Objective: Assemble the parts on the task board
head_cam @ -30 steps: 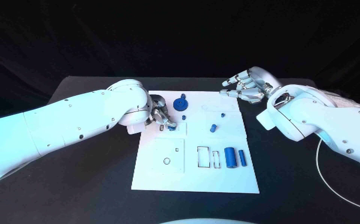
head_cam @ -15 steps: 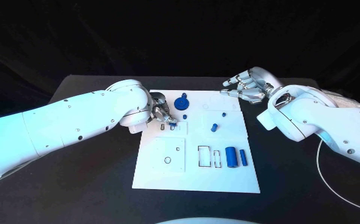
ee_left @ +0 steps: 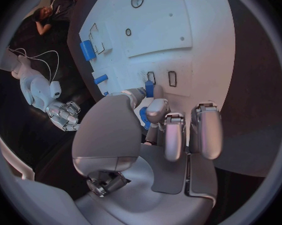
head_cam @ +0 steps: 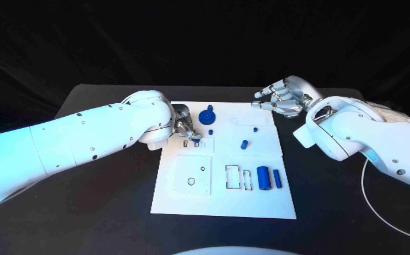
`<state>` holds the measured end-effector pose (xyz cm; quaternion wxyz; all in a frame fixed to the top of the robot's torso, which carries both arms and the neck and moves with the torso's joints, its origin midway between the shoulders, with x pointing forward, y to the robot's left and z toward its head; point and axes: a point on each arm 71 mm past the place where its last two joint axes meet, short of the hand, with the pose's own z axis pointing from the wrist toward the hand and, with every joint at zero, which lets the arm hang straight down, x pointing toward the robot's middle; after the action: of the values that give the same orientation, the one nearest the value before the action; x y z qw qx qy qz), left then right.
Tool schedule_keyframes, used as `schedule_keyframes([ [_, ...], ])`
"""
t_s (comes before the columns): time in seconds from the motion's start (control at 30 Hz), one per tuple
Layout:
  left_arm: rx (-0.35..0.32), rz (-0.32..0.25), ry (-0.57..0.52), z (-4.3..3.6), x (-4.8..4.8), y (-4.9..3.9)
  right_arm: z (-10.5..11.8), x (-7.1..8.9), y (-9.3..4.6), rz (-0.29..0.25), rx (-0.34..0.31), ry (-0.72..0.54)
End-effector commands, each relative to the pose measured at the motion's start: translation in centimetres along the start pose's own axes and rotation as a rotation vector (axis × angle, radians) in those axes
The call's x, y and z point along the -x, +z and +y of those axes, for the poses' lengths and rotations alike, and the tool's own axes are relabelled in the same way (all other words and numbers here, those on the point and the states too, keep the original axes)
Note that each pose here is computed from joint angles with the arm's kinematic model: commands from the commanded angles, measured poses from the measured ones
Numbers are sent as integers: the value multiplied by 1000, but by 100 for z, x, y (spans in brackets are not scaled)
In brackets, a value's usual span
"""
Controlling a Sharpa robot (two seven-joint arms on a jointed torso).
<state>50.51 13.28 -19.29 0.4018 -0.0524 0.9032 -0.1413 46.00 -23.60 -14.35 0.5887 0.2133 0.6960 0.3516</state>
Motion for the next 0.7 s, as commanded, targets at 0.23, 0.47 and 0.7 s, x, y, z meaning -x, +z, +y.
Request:
schedule_keyframes([
  [0.23, 10, 46, 82, -9, -39, 2, 0, -18, 4, 19, 9, -6],
  [0.47, 14, 57, 95, -4, -52, 10, -2, -19, 3, 23, 8, -7],
  [0.7, 17, 67, 103, 5, -62, 11, -9, -9, 2, 21, 9, -8],
])
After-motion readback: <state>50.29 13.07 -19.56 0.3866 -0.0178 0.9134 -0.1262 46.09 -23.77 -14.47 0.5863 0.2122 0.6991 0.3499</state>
